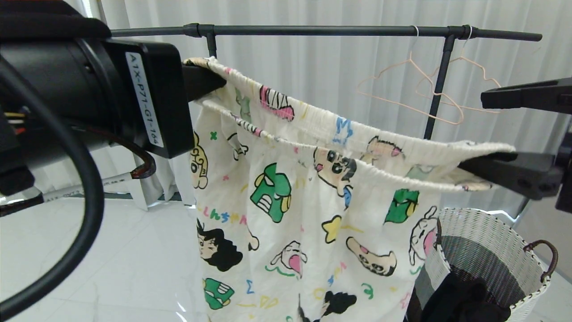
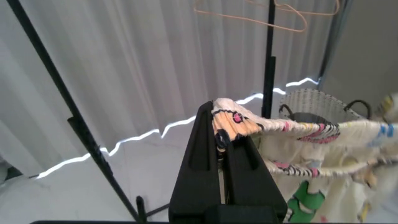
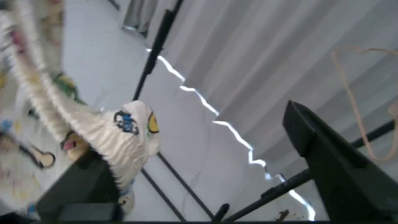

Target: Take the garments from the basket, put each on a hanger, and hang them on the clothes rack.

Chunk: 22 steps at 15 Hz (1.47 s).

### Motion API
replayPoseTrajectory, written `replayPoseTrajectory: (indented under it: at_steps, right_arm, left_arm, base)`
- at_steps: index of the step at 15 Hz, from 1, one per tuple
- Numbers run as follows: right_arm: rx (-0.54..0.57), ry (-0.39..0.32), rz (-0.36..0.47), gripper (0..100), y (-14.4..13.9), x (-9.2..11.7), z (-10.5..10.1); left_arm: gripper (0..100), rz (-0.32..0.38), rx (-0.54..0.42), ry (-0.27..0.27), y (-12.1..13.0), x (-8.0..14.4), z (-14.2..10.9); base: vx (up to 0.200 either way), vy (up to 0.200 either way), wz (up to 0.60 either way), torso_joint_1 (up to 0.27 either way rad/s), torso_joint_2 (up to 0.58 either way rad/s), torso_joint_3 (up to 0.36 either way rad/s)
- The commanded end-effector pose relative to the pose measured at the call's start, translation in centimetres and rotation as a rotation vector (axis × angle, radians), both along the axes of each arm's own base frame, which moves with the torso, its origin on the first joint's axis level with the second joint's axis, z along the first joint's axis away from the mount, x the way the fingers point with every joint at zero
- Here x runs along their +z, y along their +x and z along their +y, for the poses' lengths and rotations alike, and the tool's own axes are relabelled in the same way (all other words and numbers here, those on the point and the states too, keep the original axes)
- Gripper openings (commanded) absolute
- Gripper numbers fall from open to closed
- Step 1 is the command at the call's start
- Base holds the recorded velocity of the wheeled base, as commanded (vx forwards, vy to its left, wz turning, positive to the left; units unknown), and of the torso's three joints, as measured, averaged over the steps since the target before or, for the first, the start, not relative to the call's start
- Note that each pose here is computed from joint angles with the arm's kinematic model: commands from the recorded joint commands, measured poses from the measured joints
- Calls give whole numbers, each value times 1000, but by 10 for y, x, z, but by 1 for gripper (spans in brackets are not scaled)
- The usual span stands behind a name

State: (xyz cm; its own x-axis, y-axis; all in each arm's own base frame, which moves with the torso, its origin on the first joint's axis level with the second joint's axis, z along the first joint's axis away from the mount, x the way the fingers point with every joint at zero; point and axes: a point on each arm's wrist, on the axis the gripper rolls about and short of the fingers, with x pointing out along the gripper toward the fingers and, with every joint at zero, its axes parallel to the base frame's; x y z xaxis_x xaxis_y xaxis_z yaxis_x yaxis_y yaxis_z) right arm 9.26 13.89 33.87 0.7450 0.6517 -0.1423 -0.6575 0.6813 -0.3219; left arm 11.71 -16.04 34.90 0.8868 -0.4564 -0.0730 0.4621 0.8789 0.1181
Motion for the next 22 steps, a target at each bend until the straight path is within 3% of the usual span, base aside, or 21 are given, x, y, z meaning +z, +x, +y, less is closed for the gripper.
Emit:
replayPoseTrajectory:
  at_steps: [1,6,9,12,15,19,20,22]
  right_arm:
    - [73,-8,5,100,-12,-7,-5]
    - [100,17,-5,100,-22,-7,-18]
    - [-1,9,-4,100,-15,-11,-29]
    - [-473,-56,5,100,10,-30,-68]
    - [-789,-152,111,100,10,-61,-110]
    - [-988,-242,168,100,-3,-94,-135]
    - [-1006,-255,167,100,-6,-98,-138]
    - [-1019,-259,149,100,-10,-104,-139]
  left_arm:
    - [0,7,46,10,10,-2,2]
    - [0,23,101,54,17,-14,8]
    - [0,34,173,79,19,-22,15]
    - [0,66,309,116,16,-45,55]
    - [0,144,482,145,6,-84,108]
    - [0,229,709,133,-2,-113,152]
    - [0,243,735,120,-2,-115,159]
    - [0,237,695,101,-4,-113,160]
  base:
    - [0,0,0,0,0,0]
    - [0,0,0,0,0,0]
    - [0,0,0,0,0,0]
    - [0,0,0,0,0,0]
    - [0,0,0,0,0,0]
    - [0,0,0,0,0,0]
    - [0,0,0,0,0,0]
    - [0,0,0,0,0,0]
